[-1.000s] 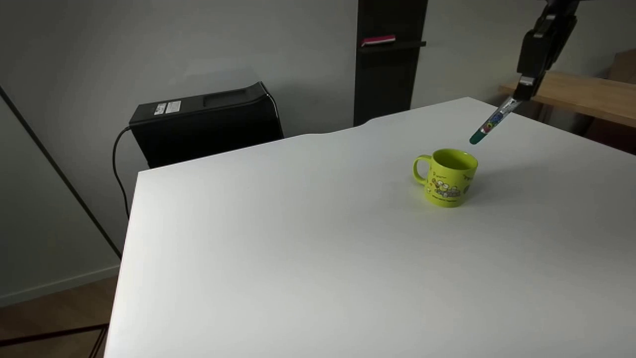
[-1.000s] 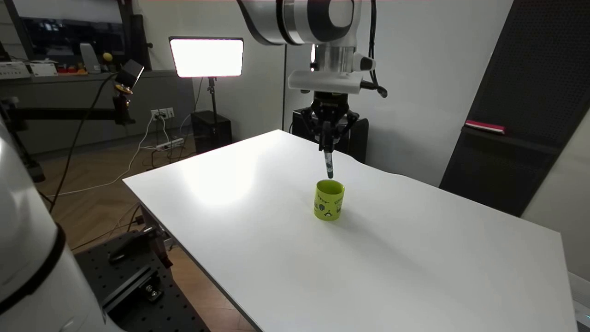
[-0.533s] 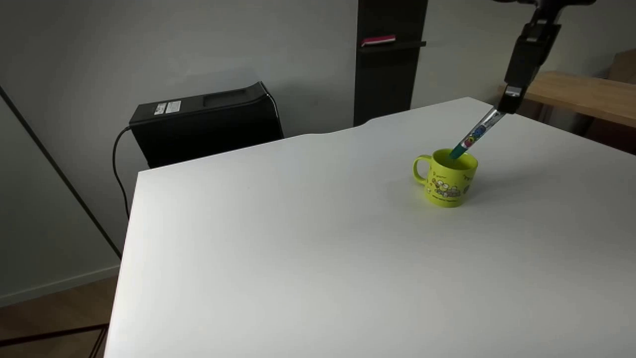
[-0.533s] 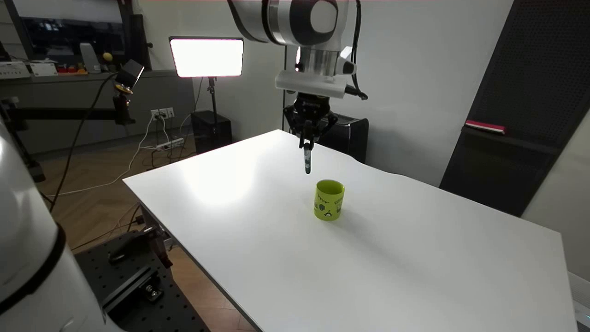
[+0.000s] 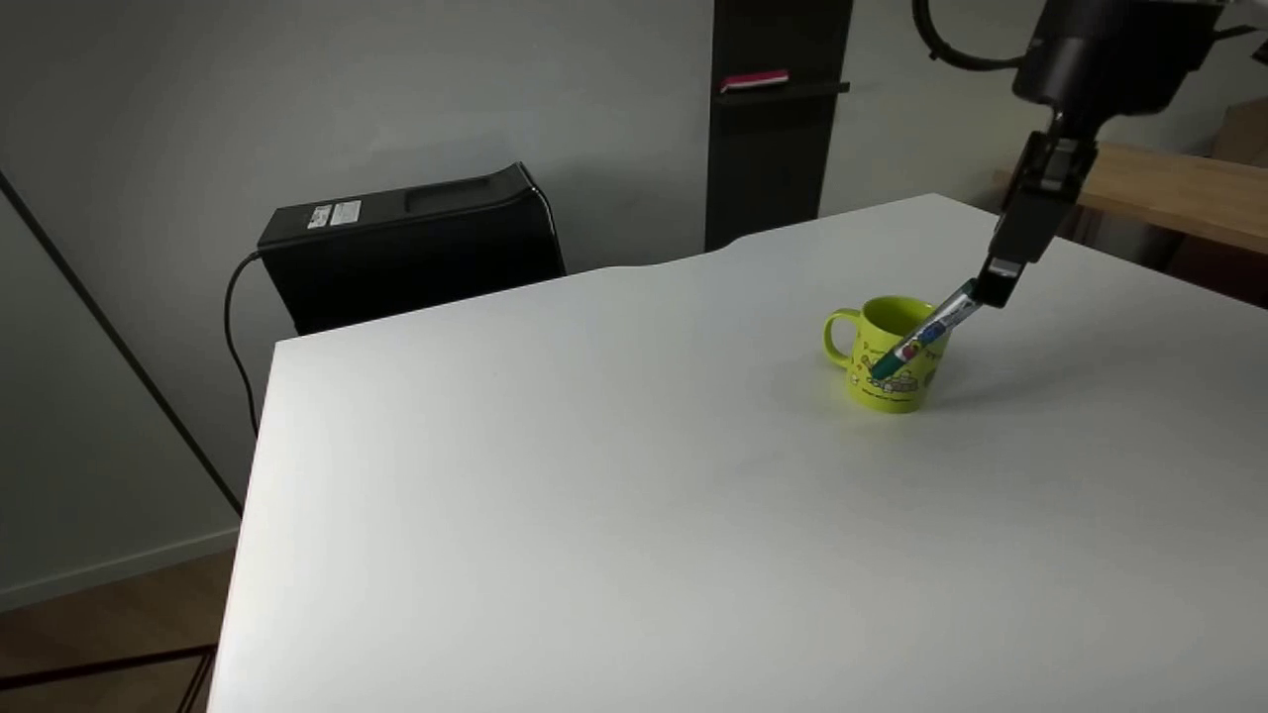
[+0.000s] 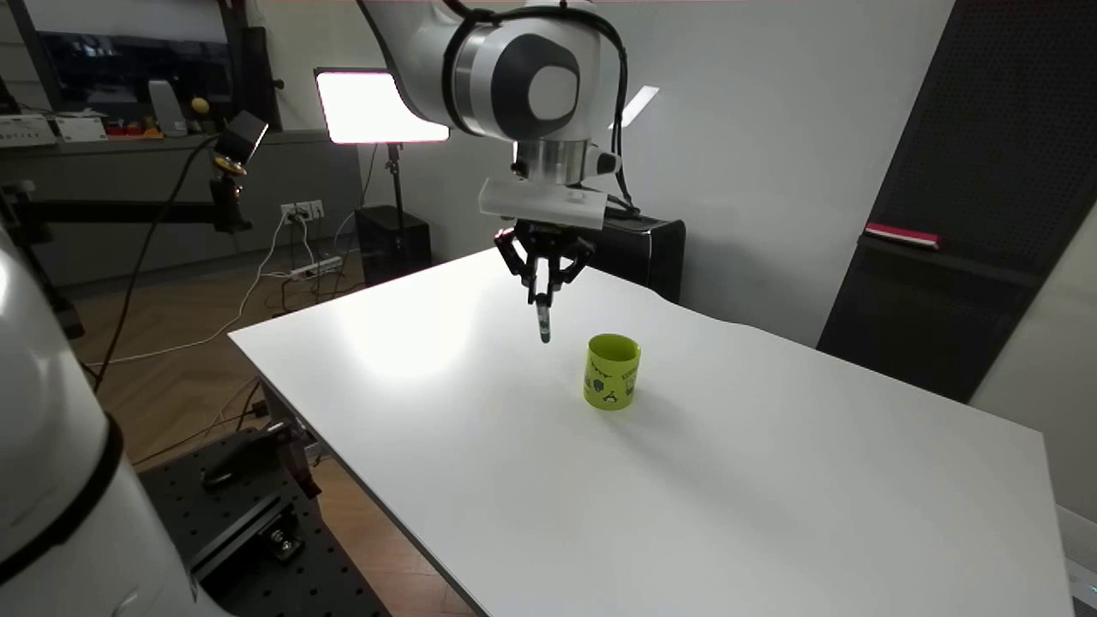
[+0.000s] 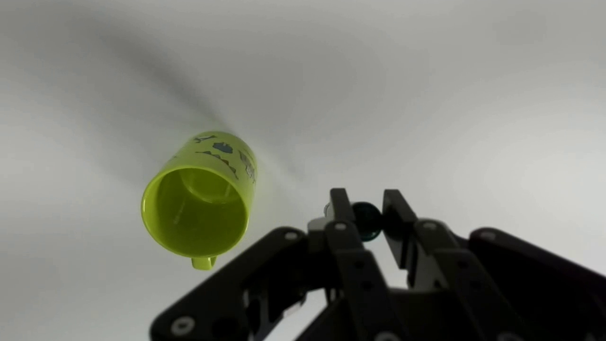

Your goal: Take the green marker out of the yellow mug

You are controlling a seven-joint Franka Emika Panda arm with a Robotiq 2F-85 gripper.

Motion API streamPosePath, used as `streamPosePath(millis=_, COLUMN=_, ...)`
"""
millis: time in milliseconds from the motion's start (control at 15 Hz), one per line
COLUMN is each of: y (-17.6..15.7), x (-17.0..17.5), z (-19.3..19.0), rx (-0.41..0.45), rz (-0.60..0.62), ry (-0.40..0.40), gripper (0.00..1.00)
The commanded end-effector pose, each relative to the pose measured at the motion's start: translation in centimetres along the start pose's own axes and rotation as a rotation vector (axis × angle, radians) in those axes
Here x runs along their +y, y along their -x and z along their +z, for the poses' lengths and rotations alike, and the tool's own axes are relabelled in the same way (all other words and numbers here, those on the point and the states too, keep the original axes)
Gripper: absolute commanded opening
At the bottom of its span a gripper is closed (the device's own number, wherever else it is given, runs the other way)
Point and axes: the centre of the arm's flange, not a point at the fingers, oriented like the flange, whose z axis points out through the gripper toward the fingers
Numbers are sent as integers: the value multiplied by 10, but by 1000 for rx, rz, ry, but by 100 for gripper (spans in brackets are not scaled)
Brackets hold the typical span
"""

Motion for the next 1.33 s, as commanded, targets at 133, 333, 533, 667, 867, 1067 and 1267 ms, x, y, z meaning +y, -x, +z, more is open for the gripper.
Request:
streamPosePath(millis=133, y=19, x=-33, z=44, rx=58, rz=-59, ry=77, gripper=6)
streamPosePath(millis=333, y=27, x=-45, z=62, rx=110, rz=-84, ry=122, gripper=6)
streamPosePath(millis=533, y=35, x=-51, z=74, rx=188, rz=-94, ry=183, gripper=6)
streamPosePath(millis=667, y=41, x=-51, z=81, rx=215, rz=-92, ry=199, gripper=6)
streamPosePath(millis=867, y=49, x=-45, z=89, rx=213, rz=-87, ry=200, gripper=6)
streamPosePath(millis=1067, y=53, x=-42, z=105, rx=156, rz=-74, ry=166, gripper=6)
streamPosePath(millis=1267, y=57, x=-48, z=123, rx=116, rz=-72, ry=140, gripper=6)
